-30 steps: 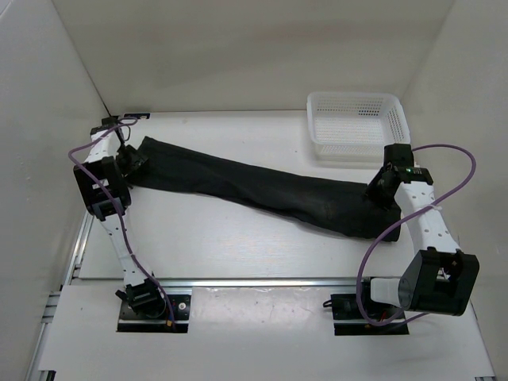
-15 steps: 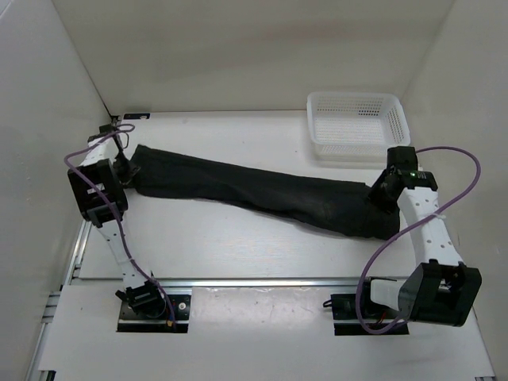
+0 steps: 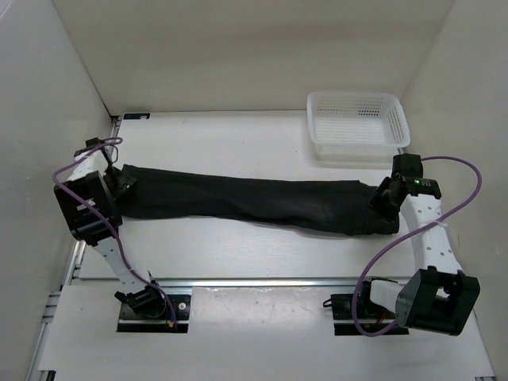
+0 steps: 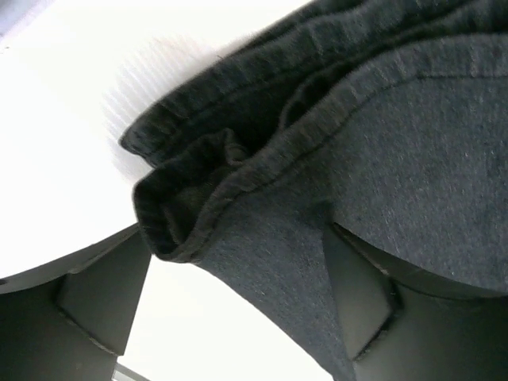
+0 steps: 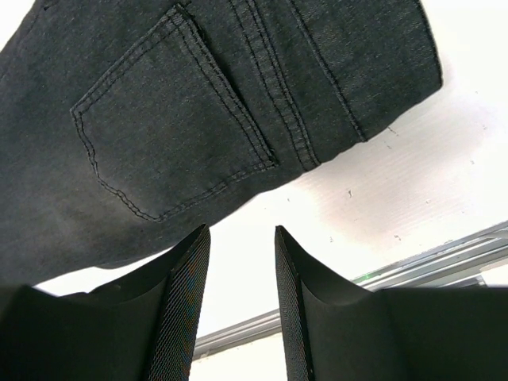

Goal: Fold and stack the trousers
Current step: Fold the trousers

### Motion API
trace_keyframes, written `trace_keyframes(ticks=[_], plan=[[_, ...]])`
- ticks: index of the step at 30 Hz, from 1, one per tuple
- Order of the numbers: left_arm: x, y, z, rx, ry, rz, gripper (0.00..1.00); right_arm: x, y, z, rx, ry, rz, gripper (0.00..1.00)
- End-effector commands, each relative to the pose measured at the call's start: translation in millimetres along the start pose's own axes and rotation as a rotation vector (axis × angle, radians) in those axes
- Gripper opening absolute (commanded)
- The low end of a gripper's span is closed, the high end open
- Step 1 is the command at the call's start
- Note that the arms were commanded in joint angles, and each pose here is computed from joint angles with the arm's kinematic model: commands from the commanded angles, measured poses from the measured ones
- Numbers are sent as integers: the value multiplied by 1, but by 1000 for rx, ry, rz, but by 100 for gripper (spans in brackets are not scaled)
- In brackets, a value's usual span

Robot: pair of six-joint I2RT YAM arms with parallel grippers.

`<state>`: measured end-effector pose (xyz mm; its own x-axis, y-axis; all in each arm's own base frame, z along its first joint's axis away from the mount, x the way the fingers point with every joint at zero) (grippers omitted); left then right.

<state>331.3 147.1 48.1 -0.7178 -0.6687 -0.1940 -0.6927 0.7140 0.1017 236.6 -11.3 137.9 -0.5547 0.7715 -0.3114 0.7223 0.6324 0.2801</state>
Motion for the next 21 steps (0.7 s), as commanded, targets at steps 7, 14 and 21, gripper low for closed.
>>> trace_keyframes(ticks=[7, 14, 21], plan=[[-30, 19, -1, -41, -71, -47, 91, -1, 6, -5, -33, 2, -18, 44], [-21, 14, 37, -66, 21, -60, 77, 1, 4, -3, -33, 2, 0, 44], [-22, 14, 35, -66, 23, -50, 12, 0, 5, -7, -46, -11, 0, 44]])
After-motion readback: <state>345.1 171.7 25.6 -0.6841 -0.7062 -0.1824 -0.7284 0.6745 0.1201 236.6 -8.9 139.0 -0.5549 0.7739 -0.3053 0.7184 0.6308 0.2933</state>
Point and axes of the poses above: each gripper's point midway between its finger pads, its own z axis out along the fingers, its own y axis along the line the jaws close on, x = y × z, the point moved 1 cm from there along -z, back along the fingers, and after that the axes turned 15 degrees about z, right-handed, at the moved point
